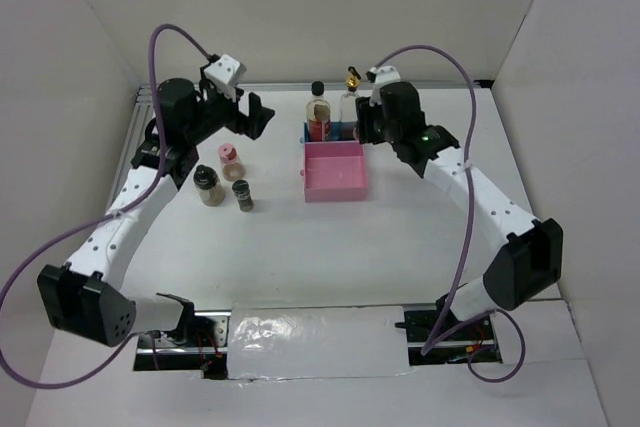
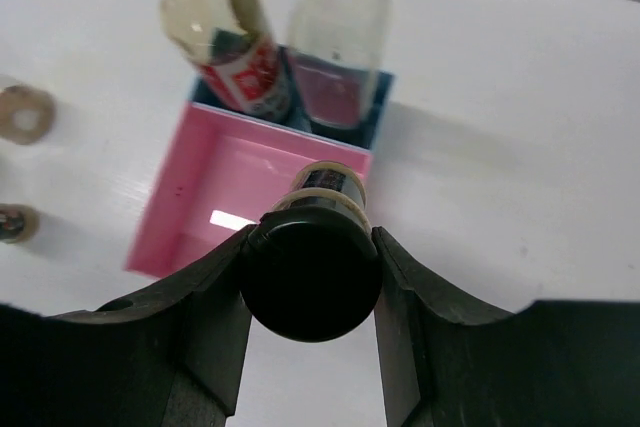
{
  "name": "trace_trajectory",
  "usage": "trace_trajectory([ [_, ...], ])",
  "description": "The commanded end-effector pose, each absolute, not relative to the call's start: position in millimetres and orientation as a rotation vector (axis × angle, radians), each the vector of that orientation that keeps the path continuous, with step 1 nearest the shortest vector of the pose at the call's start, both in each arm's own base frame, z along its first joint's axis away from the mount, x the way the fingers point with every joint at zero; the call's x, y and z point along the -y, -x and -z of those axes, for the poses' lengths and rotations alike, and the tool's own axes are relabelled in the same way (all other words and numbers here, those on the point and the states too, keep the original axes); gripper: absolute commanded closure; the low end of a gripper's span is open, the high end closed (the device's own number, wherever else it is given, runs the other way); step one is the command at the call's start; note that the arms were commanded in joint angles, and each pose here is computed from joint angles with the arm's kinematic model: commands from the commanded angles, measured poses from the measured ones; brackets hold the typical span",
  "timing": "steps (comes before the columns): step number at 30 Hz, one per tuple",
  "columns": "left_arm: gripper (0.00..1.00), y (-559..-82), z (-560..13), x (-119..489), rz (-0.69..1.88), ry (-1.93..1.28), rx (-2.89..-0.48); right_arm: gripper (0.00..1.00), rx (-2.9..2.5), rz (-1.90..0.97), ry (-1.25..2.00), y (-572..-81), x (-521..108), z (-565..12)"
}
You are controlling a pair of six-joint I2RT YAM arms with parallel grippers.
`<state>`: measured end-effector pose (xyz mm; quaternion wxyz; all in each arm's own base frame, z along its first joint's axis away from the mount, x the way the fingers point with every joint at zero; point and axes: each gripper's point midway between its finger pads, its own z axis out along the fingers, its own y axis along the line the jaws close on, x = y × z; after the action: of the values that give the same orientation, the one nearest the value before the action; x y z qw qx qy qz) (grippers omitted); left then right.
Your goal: Organize the condiment bottles
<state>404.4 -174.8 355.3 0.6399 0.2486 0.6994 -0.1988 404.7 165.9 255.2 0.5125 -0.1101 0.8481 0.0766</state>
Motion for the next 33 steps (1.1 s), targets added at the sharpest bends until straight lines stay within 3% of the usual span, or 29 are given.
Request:
trace_trajectory([
  [1, 0.01, -387, -344, 153, 0.434, -0.462, -1.679, 1.00, -2.085, -0.210, 0.329, -409, -193, -236],
  [18, 0.01, -361, -326, 122, 0.416, -0.383, -1.718, 1.00, -2.187, -0.201, 0.304, -425, -231, -169],
  [33, 0.01, -357, -318, 121, 0.444, -0.382, -1.731, 1.00, -2.249, -0.089, 0.234, -439, -224, -118],
])
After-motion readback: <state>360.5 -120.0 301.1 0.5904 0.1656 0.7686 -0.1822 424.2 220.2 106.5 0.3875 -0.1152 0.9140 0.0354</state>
